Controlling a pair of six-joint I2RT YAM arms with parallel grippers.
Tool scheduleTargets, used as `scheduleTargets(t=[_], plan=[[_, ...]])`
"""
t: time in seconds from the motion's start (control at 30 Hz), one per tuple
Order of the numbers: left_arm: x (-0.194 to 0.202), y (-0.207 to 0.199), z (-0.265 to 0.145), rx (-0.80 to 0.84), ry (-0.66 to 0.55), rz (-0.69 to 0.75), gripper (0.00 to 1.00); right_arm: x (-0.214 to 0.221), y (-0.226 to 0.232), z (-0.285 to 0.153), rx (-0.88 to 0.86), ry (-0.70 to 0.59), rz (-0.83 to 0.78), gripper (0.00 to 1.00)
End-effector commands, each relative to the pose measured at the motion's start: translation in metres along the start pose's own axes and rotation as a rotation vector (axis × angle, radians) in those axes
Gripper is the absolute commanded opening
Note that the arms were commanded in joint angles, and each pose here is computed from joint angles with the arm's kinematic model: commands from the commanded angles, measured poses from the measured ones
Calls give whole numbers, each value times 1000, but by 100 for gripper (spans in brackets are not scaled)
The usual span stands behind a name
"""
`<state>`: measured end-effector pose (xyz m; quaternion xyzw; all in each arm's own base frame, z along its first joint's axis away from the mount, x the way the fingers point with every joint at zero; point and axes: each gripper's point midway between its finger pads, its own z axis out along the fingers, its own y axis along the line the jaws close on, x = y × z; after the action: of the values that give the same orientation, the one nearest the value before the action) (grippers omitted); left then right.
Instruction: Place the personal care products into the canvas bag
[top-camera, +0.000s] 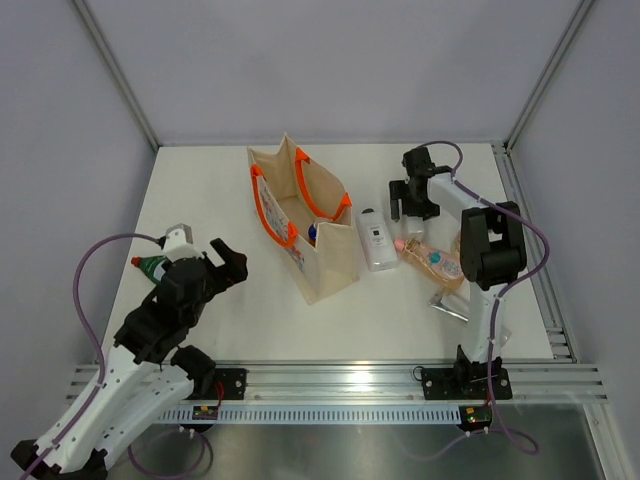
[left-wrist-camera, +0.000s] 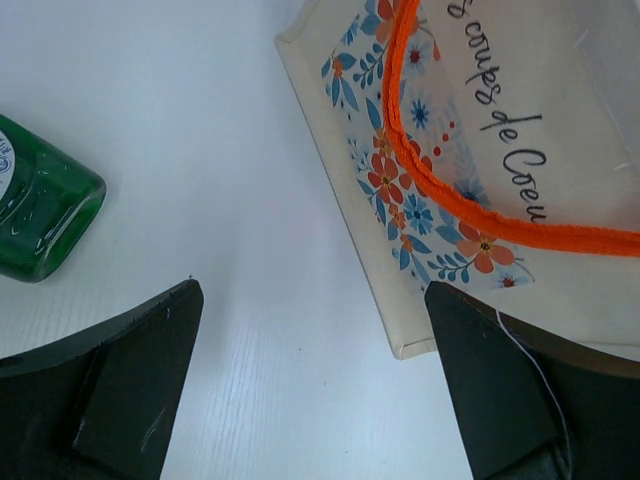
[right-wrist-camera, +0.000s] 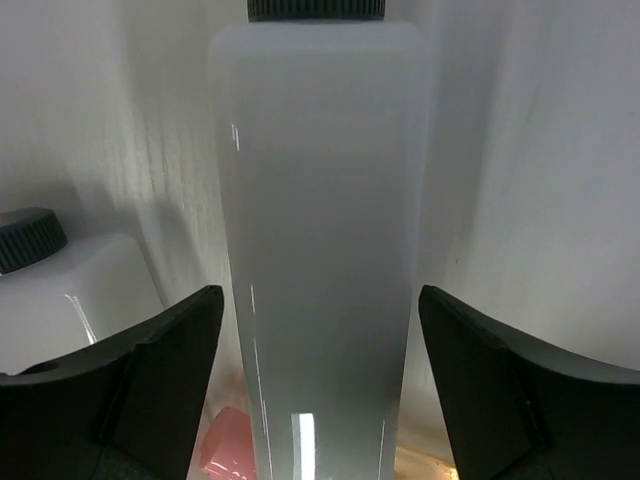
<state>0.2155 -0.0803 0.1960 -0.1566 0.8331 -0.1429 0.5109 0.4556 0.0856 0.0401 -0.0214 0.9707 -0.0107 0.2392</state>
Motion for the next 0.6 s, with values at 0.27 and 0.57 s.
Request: scheduleTargets(t=[0.27,0.57], plan=[[-8,20,-5,-98,-89,-217,99,-25,-9,-16,-82,-38,7,10],[-9,26,-9,-122,-94,-240,99,-93,7,-178,-409,-483,-271,0]])
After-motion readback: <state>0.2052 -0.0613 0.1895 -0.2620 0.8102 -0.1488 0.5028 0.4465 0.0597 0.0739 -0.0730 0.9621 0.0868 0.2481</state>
